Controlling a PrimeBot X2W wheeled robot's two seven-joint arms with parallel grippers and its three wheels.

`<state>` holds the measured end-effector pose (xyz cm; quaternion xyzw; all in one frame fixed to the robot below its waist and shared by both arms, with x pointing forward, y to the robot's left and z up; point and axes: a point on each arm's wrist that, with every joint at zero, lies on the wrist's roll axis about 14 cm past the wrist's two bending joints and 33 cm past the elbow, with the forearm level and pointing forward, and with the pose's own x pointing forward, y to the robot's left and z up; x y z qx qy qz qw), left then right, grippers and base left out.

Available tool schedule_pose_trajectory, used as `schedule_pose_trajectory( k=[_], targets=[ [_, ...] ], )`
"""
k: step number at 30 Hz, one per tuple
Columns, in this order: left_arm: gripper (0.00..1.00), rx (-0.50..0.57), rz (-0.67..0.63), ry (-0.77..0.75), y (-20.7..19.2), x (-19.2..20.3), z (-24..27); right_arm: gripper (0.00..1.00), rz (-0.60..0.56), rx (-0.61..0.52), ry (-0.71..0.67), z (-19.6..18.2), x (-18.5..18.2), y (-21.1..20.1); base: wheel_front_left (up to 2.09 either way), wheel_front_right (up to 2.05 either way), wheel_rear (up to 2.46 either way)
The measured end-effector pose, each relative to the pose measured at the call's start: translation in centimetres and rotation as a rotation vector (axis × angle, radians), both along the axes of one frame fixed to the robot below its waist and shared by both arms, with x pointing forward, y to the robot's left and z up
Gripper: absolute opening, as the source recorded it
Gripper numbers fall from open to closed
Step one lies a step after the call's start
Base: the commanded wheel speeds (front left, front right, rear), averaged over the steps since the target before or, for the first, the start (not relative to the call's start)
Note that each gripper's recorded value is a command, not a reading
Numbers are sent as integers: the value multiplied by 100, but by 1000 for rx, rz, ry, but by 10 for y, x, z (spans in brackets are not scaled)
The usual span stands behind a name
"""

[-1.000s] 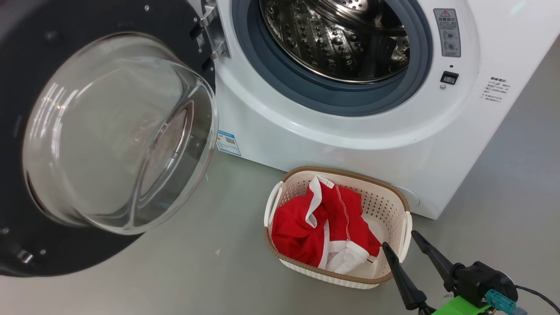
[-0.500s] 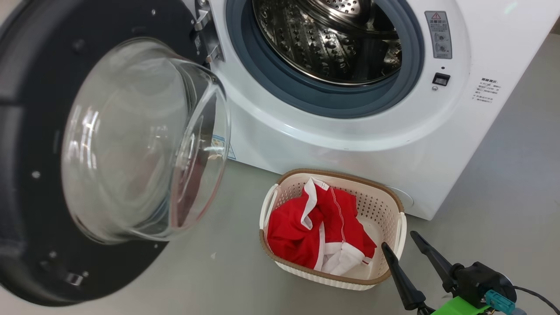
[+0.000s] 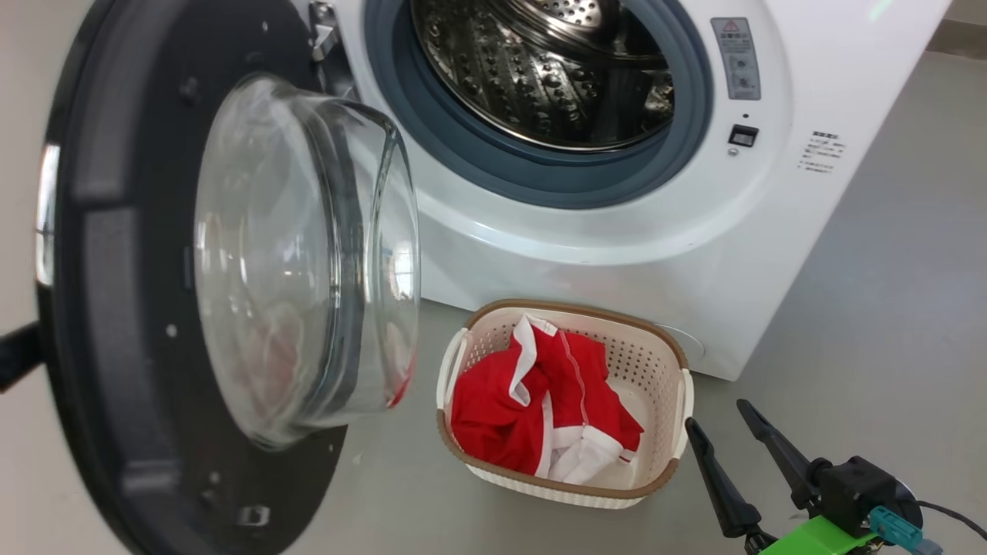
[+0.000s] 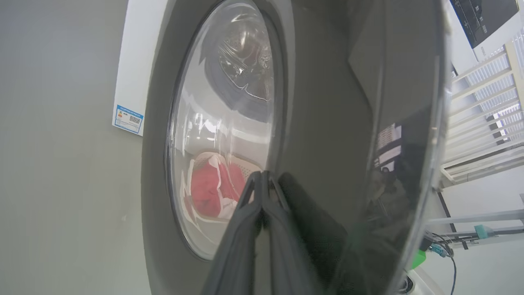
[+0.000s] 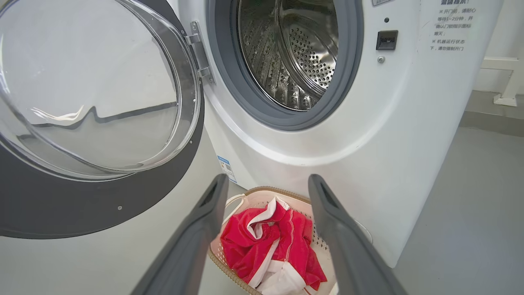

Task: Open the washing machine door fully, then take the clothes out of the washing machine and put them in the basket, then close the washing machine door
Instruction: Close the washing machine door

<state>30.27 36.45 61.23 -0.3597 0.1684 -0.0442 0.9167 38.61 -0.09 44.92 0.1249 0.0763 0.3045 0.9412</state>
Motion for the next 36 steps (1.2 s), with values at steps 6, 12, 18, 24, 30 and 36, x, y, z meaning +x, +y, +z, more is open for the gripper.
schedule_pose_trajectory(
  k=[6, 12, 18, 24, 30, 36],
  targets=[
    [0, 3, -124, -34, -37, 20, 6, 100, -55, -1, 1, 0, 4, -17, 0, 0, 0],
    [0, -4, -207, -69, -69, 39, 8, 100, -103, 1, 4, -1, 5, -32, 0, 0, 0],
    [0, -24, -260, -99, -94, 58, 8, 100, -138, 0, 11, -3, 5, -42, 0, 0, 0],
    [0, -27, -323, -153, -125, 81, 15, 100, -184, -1, 16, -4, 5, -57, 0, 0, 0],
    [0, -16, -362, -198, -152, 102, 19, 100, -228, 0, 23, -6, 3, -70, 0, 0, 0],
    [0, -33, -388, -249, -178, 122, 23, 100, -267, 0, 31, -8, 2, -82, 0, 0, 0]
  ],
)
